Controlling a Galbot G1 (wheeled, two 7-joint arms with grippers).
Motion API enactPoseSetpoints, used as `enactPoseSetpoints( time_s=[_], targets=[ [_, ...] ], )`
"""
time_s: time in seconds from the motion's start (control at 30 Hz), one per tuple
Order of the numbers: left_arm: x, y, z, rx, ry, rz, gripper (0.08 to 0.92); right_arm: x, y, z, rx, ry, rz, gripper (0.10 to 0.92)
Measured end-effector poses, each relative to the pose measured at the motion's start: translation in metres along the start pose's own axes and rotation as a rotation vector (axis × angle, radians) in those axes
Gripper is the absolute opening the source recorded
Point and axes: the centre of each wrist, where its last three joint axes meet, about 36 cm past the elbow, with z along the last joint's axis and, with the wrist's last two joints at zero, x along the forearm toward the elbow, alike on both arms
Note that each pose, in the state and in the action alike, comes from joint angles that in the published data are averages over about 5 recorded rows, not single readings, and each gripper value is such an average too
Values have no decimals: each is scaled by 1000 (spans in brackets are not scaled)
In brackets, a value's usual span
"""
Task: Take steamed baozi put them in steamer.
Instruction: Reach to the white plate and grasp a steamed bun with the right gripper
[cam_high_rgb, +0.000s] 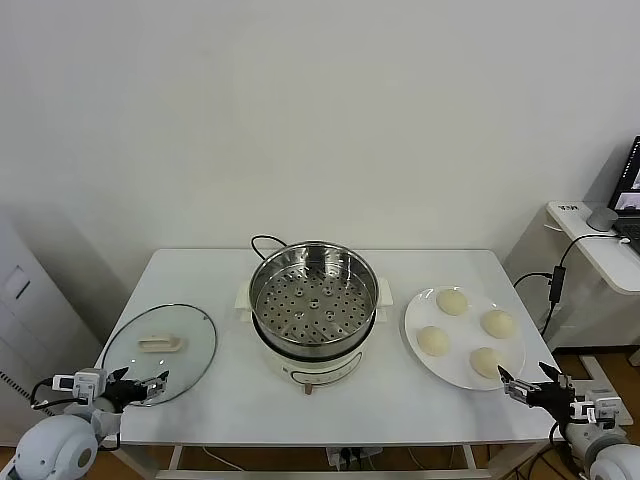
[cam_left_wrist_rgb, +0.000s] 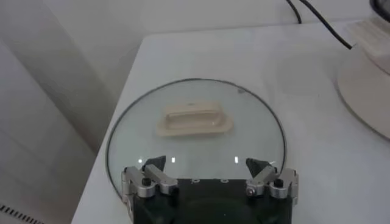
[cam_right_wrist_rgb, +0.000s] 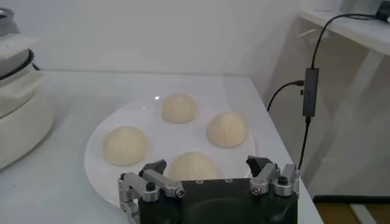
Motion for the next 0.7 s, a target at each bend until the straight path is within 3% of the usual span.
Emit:
enactPoseSetpoints(
  time_s=[0.47, 0.7],
  targets=[
    [0, 0, -1, -1, -2, 0, 823, -4, -1, -2, 22, -4, 4, 823],
    [1, -1, -1, -2, -4, 1, 823, -16, -11, -9, 193, -83, 44, 823]
  ],
)
